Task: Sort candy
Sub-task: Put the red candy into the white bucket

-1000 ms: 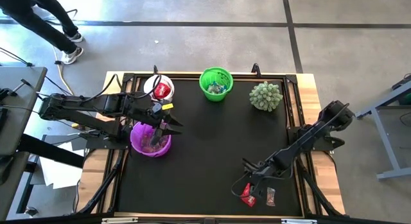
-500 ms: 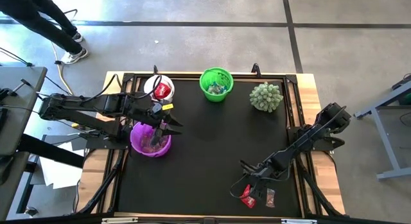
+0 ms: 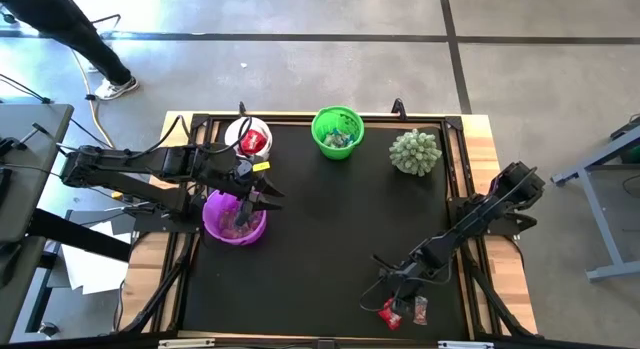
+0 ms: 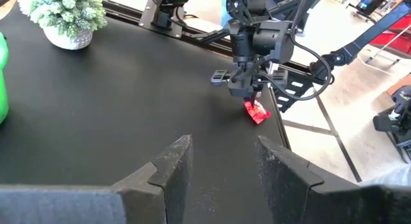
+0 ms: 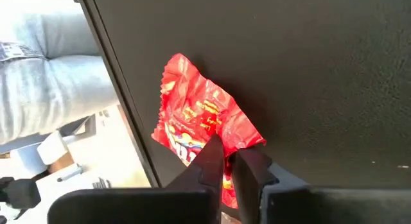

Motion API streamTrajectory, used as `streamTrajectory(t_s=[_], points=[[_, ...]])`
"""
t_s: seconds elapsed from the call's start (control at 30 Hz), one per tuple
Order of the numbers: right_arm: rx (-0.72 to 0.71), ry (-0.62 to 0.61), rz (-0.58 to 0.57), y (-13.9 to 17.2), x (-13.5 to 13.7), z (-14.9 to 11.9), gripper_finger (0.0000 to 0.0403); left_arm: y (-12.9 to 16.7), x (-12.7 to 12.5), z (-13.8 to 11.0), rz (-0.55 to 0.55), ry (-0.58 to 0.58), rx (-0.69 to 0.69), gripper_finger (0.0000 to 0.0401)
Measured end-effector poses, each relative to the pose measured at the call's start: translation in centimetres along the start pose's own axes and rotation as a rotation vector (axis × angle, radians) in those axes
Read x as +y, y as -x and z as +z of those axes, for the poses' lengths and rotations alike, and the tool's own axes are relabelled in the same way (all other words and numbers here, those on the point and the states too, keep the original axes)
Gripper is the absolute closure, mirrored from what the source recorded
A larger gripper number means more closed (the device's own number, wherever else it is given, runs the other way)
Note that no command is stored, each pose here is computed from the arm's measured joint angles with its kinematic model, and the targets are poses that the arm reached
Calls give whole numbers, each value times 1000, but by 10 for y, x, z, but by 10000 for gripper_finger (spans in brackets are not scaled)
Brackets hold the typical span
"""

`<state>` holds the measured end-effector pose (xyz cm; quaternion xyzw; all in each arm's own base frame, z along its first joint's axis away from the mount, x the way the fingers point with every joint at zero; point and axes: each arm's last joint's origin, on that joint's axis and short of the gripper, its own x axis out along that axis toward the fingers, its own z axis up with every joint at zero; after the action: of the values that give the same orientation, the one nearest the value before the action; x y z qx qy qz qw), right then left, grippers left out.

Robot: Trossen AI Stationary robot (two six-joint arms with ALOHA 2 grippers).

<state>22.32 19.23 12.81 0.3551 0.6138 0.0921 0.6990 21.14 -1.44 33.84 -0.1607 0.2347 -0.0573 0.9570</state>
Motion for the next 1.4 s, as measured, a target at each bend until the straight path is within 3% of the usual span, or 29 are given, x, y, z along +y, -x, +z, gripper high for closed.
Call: streamTrajectory(t_s=[0.4,0.73,0.93,1.2,1.4], points=[[-122,8,-45,8,-10,21,401,0,0,0,-1,0,-2,245],[-405,37,-123,34,-34,74,402,0,0,0,-2,0,-4,245],[-676,98,-101,83,-33,108,402,0,0,0,-2,0,-4,245],[-1059,331,-161,176,11,149,403,0,1,1,28,-1,-19,245],[-1165,422,-231,221,41,162,403,0,3,2,93,-1,-45,245]])
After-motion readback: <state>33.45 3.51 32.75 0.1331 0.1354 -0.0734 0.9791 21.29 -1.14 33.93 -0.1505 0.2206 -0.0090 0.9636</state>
